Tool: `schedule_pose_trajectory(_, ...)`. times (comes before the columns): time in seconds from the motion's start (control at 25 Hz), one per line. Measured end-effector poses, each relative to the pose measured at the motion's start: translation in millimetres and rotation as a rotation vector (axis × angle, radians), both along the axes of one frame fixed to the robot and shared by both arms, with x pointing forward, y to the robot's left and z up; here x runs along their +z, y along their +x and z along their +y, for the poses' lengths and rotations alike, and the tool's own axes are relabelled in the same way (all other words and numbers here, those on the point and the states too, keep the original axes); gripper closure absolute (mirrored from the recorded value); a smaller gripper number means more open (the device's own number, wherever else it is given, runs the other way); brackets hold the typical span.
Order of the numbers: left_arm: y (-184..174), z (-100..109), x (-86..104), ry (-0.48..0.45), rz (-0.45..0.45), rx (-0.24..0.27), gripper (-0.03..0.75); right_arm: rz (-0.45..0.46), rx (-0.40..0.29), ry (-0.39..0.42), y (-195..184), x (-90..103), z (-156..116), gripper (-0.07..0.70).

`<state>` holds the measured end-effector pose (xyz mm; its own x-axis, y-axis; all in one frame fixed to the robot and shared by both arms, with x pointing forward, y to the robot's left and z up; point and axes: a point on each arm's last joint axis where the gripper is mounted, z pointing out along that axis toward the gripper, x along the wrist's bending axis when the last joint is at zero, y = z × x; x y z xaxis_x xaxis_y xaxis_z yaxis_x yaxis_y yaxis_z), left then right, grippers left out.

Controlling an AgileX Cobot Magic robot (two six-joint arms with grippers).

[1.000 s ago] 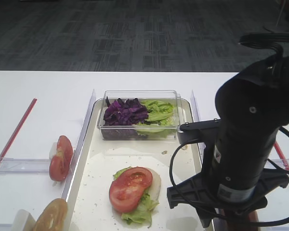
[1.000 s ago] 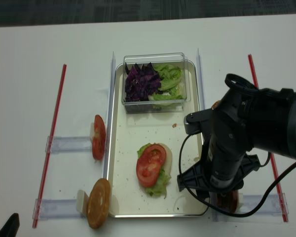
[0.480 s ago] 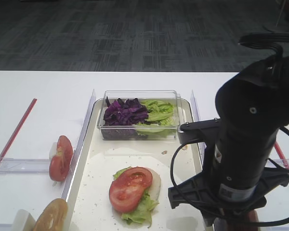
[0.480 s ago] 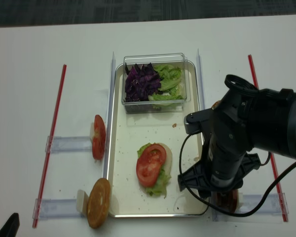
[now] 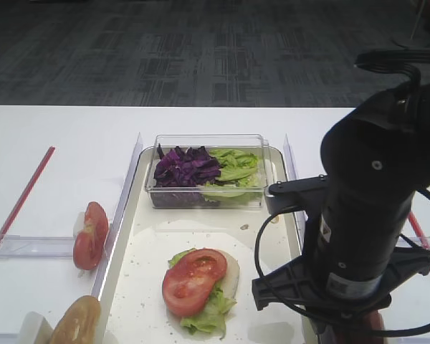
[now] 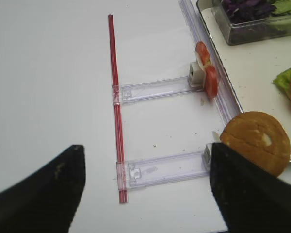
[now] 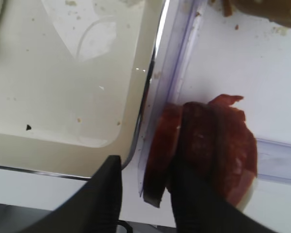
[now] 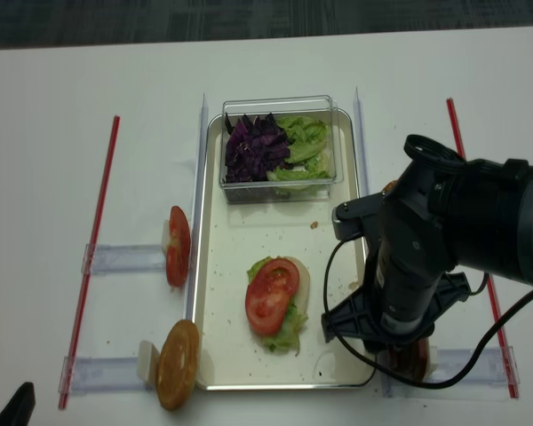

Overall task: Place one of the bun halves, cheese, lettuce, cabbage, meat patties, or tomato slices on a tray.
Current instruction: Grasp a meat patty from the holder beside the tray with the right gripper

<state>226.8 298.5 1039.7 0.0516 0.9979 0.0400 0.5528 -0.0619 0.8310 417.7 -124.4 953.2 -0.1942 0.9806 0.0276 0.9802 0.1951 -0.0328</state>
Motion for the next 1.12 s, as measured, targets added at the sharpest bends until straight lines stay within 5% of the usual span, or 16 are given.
schedule_pose_trajectory(1.12, 0.0, 0.0, 0.0, 0.000, 0.000, 0.000, 0.223, 0.000, 0.005, -0.056, 2.5, -3.4, -2.7, 0.484)
